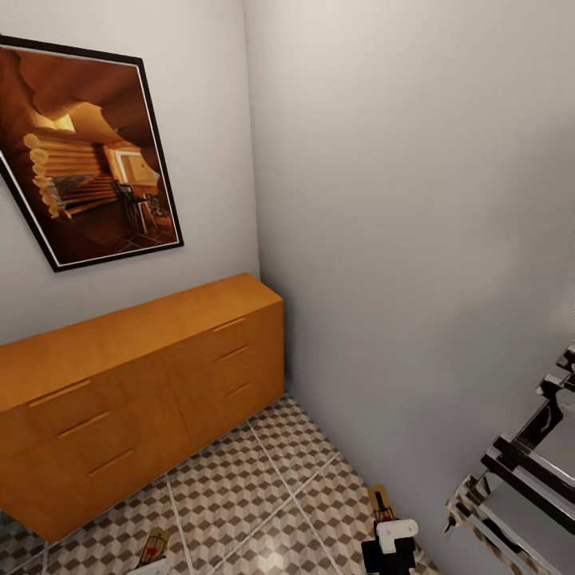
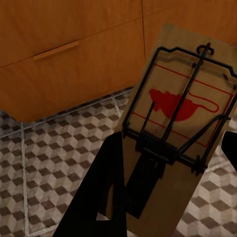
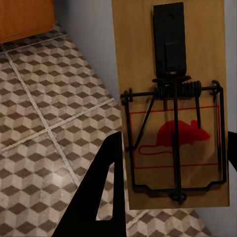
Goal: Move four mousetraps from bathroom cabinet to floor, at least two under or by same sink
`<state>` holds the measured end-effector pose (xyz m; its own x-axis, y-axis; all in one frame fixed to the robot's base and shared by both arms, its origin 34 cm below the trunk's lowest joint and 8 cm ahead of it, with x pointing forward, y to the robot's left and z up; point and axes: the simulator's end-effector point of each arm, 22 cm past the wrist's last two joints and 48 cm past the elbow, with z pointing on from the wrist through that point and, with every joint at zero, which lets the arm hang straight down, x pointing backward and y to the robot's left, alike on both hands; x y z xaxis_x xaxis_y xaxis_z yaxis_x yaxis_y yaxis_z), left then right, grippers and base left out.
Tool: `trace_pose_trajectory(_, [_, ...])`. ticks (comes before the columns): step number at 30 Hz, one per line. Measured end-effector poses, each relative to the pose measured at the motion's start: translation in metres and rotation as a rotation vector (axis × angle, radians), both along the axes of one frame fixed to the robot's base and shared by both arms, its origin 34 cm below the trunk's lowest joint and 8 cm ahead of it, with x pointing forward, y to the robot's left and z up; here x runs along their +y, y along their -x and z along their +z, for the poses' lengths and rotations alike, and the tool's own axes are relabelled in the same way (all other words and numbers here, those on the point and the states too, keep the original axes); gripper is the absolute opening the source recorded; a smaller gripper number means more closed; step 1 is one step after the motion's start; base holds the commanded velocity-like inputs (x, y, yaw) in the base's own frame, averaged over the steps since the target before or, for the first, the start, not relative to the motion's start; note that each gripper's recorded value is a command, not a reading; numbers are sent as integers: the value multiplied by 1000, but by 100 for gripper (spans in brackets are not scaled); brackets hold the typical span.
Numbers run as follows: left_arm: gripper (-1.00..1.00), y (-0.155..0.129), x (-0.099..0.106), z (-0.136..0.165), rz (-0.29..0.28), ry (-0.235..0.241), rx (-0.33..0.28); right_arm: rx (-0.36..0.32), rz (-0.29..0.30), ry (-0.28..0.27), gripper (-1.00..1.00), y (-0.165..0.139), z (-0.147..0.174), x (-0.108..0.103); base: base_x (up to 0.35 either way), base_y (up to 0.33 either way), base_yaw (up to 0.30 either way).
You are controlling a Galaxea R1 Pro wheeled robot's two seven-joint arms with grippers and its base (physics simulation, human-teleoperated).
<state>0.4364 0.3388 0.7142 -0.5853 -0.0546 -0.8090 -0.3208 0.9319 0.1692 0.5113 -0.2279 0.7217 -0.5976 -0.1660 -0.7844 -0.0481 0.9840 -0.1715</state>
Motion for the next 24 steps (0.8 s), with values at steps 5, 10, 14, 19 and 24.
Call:
trace_pose_trajectory(5, [-100, -2, 0, 3, 0, 0, -8, -8, 0, 0, -100, -2, 3, 0, 0, 0, 0])
trace_pose_trajectory(10, [-100, -5, 0, 5, 0, 0, -16, -16, 0, 0, -100, -4, 6, 0, 0, 0, 0])
trace_pose_trajectory(14, [-100, -6, 0, 7, 0, 0, -23, -22, 0, 0, -100, -6, 9, 0, 0, 0, 0])
trace_pose_trajectory(19, [-100, -9, 0, 10, 0, 0, -31, -31, 0, 1, -100, -8, 12, -1, 0, 0, 0])
trace_pose_trajectory(24, [-100, -11, 0, 13, 0, 0, -39, -38, 0, 1, -100, -10, 16, -1, 0, 0, 0])
